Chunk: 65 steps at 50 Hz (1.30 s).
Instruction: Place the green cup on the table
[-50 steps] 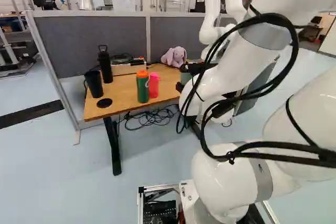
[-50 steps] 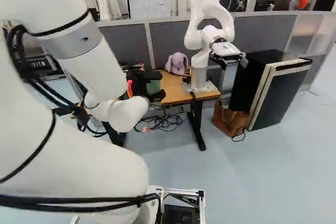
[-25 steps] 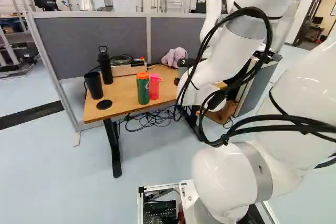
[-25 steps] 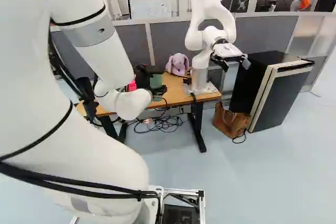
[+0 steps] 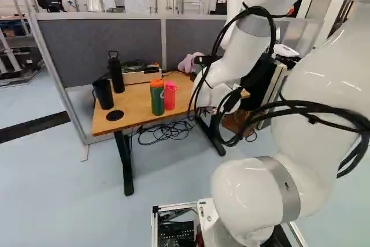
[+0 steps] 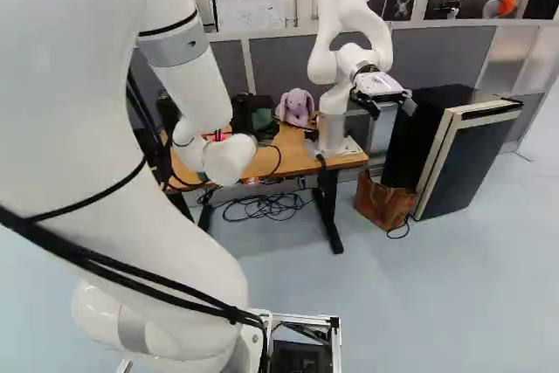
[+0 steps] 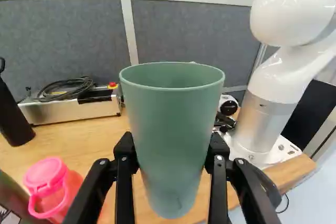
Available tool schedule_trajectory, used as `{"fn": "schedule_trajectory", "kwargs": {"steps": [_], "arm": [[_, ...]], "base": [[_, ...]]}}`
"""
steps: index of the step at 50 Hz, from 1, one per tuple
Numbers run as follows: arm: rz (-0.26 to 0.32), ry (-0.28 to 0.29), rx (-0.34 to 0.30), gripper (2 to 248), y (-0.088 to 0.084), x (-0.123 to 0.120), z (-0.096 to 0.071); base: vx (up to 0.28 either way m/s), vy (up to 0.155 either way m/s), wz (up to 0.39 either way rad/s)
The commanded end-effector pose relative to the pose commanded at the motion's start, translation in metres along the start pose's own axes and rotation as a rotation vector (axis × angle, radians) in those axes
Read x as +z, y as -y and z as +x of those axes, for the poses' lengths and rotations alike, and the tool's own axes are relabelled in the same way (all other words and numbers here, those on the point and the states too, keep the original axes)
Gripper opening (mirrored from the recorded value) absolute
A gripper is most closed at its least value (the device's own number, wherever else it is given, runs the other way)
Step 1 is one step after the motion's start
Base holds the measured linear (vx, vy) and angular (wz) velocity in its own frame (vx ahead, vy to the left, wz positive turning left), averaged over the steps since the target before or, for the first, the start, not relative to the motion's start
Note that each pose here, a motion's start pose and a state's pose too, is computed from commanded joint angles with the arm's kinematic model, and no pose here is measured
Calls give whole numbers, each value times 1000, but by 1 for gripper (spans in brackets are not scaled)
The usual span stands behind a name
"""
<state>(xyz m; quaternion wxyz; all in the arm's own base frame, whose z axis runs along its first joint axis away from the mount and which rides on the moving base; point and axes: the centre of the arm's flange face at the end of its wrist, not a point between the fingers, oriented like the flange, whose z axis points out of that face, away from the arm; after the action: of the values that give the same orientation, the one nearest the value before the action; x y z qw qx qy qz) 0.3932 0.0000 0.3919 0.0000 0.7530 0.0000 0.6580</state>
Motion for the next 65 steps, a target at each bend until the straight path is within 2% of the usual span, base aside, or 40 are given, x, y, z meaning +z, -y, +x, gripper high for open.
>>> {"fn": "schedule_trajectory", "kwargs": {"steps": [9, 16, 48, 65], "arm": [[0, -39, 0, 124, 0, 19, 6], [0, -40, 0, 124, 0, 34, 4], [0, -3, 0, 124, 0, 106, -24], [0, -31, 0, 124, 0, 144, -38]], "base": [[0, 0, 0], [0, 0, 0], [0, 0, 0], [0, 0, 0]]}}
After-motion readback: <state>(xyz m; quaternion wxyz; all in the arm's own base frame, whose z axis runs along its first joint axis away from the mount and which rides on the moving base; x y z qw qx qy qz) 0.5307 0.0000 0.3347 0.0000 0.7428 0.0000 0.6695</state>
